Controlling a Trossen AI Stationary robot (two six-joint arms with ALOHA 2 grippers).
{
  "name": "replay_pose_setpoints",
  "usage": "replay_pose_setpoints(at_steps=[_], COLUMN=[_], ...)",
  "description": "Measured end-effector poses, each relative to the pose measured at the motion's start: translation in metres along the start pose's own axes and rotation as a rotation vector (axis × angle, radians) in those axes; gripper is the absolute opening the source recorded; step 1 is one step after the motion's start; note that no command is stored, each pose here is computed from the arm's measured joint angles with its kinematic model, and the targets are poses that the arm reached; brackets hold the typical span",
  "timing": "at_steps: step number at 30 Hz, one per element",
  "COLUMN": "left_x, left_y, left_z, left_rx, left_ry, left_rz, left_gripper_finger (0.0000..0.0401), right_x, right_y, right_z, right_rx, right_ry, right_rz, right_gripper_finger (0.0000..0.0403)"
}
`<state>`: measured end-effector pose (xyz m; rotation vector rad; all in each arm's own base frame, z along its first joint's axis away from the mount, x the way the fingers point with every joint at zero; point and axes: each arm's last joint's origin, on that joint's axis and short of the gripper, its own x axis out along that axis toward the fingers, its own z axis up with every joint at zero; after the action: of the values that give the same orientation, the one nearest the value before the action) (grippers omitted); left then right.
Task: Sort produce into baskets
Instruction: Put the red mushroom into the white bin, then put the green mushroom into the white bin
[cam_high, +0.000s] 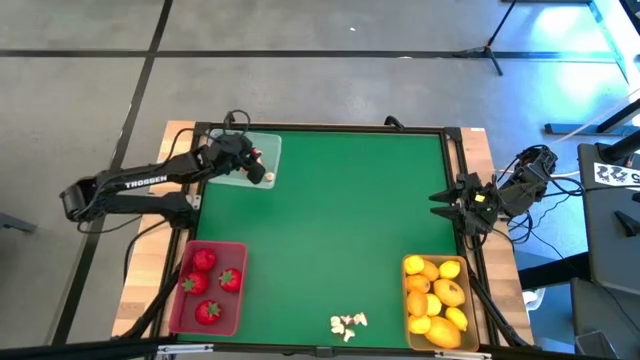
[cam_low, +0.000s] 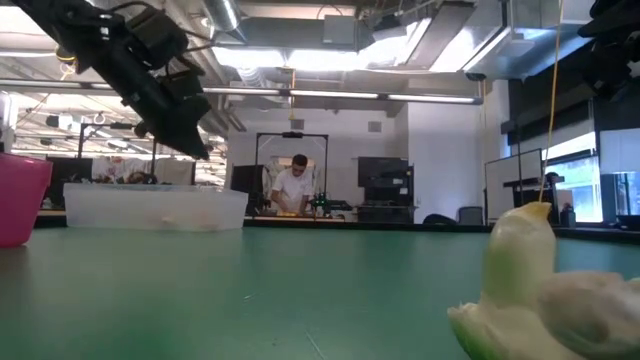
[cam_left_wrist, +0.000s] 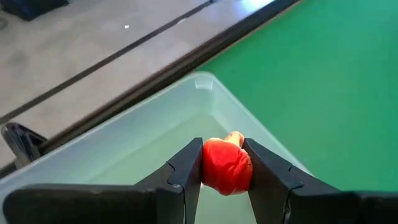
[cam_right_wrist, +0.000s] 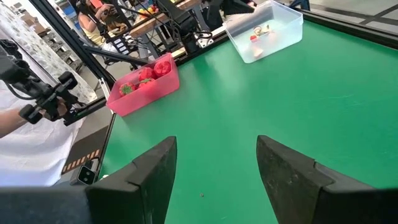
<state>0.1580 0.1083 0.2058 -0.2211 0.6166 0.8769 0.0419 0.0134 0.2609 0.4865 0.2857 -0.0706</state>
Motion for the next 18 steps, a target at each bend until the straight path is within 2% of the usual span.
replay_pose_setpoints(at_steps=[5, 13, 15, 18], left_x=[0.006, 0.012, 0.012, 0.009], left_y=[-0.002, -0.003, -0.006, -0.015], left_z=[-0.003, -0.009, -0.009, -0.004], left_rx=[0.023, 0.066, 0.049, 0.054], left_ry=[0.028, 0.086, 0.094, 0.081], left_rz=[-0.017, -0.019, -0.079, -0.230], left_gripper_finger=[0.0125, 0.0214, 0.0231, 0.0242], right_x=[0.000, 0.000, 0.000, 0.000], right_y=[0.000, 0.000, 0.000, 0.000], right_z=[0.000, 0.000, 0.000, 0.000], right_rx=[0.000, -0.001, -0.001, -0.001], right_ry=[0.000, 0.000, 0.001, 0.001], right_rz=[0.000, 0.000, 0.000, -0.001], right_gripper_finger=[0.0221, 0.0221, 0.0221, 0.0221])
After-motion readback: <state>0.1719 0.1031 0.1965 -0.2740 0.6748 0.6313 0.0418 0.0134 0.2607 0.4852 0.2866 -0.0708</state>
